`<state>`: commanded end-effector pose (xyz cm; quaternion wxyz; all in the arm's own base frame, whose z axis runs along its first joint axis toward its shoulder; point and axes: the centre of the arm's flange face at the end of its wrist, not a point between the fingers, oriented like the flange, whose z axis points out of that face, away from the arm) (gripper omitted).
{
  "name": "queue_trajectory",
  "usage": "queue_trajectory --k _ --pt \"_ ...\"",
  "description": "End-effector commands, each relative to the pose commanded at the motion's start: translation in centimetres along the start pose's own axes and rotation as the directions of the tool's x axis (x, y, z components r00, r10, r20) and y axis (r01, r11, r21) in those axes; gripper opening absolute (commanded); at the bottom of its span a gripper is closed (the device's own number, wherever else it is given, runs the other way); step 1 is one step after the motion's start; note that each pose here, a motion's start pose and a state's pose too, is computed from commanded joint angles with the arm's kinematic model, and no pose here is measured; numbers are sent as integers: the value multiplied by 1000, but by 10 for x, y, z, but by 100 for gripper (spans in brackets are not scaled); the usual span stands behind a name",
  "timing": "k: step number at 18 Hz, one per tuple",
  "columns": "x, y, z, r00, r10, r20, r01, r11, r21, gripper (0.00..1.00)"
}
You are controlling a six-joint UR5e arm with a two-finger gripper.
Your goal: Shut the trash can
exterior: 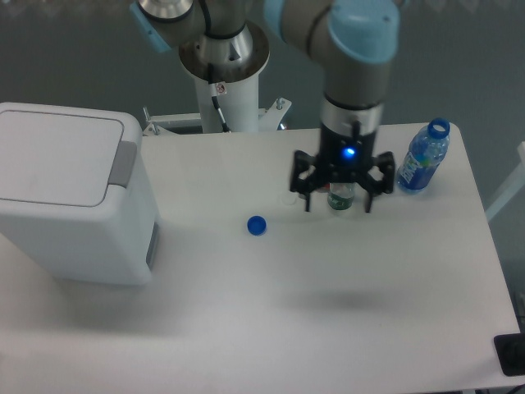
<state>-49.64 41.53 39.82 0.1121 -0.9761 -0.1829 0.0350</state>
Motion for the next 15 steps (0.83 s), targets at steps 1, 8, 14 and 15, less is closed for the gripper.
queue_trajectory --k 1,8,14,15 --pt "-11 0 13 1000 7 -3 -7 1000 -19 100" --pt "-78 18 73 977 209 26 -201 960 -194 100" --pt "-108 22 74 922 386 -19 -382 901 -208 100" --pt "-109 20 74 922 387 -18 -382 901 -206 100"
